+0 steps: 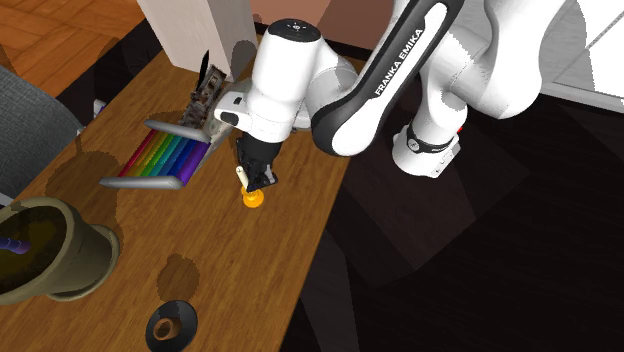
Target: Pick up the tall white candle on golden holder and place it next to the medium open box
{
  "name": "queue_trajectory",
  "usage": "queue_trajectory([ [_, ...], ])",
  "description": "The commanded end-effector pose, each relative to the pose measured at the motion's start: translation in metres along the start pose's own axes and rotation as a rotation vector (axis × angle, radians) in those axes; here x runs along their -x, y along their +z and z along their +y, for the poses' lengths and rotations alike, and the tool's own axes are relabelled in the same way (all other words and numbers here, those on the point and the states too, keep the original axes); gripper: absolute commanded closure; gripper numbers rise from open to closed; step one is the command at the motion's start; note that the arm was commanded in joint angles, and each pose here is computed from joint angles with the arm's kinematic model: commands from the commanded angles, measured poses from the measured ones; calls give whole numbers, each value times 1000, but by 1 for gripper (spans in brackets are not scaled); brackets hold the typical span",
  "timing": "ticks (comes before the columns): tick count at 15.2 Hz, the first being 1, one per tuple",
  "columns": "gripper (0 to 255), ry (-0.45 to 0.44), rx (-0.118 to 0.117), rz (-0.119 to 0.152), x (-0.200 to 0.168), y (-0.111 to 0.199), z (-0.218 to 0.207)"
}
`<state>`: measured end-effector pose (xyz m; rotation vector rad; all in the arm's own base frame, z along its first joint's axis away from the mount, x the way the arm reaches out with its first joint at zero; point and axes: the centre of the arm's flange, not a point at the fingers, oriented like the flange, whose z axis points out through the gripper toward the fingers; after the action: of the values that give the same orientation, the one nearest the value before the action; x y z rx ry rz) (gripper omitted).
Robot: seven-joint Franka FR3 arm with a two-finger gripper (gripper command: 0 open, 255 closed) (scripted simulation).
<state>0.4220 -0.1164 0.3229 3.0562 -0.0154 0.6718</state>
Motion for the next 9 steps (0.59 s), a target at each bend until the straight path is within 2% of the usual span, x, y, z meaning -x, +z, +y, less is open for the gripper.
queue_trajectory([
  [1, 255, 0, 0, 0, -5, -8, 0],
  [9, 255, 0, 0, 0, -22, -46, 1],
])
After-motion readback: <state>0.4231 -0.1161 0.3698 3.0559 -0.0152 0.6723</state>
